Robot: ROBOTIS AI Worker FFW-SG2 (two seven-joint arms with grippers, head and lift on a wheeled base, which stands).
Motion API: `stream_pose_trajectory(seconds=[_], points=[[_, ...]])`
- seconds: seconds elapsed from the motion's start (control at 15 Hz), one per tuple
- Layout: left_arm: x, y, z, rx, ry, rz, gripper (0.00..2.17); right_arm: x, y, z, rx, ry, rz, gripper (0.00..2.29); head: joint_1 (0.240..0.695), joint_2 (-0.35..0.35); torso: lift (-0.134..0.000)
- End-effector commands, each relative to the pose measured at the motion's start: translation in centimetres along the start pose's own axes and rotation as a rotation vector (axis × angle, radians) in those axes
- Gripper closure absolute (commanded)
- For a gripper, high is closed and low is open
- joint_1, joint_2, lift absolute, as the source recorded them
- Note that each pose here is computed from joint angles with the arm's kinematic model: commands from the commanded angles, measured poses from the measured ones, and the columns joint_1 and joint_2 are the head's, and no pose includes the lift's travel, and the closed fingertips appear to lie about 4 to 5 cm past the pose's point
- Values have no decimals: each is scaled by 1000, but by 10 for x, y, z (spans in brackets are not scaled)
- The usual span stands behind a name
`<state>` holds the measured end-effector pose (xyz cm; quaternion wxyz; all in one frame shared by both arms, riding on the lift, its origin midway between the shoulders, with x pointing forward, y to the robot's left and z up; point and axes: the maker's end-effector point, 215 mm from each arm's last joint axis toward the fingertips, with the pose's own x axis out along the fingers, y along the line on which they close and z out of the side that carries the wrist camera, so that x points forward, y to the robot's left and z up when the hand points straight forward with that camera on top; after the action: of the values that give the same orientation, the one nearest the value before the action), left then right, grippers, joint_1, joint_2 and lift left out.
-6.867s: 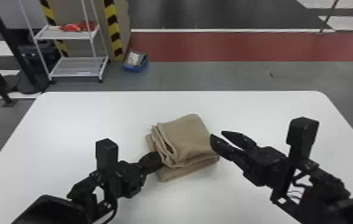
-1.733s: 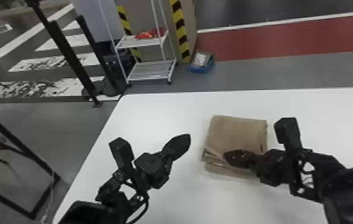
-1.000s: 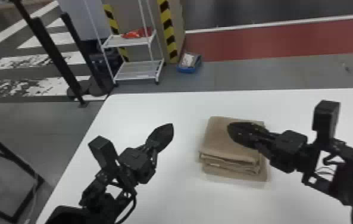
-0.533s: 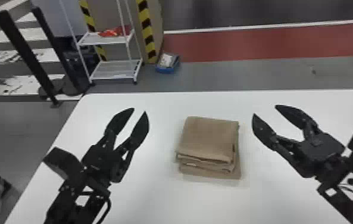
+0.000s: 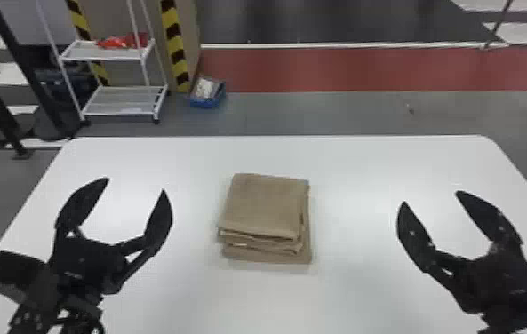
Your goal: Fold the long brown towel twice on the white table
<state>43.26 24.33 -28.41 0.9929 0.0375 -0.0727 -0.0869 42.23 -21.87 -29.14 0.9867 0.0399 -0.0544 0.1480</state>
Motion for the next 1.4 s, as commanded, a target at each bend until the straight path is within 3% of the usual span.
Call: stream_pose_trajectory(seconds=[0.0,0.07,0.33,0.73,1.33], points=[[-8,26,-28,-10,128,59,66,-13,-16,-13,30,24,-43,49,695,32,-123],[-10,31,-35,-17,161,72,66,-13,-19,-17,35,36,-50,49,695,34,-123],[-14,38,-32,-28,157,110,66,-11,-15,-36,44,114,-47,49,695,59,-123],[-15,47,-28,-19,145,141,66,-5,12,-34,40,117,-9,53,695,97,-123],[-14,47,-24,-16,140,135,66,-3,14,-33,48,110,-11,66,695,121,-123]])
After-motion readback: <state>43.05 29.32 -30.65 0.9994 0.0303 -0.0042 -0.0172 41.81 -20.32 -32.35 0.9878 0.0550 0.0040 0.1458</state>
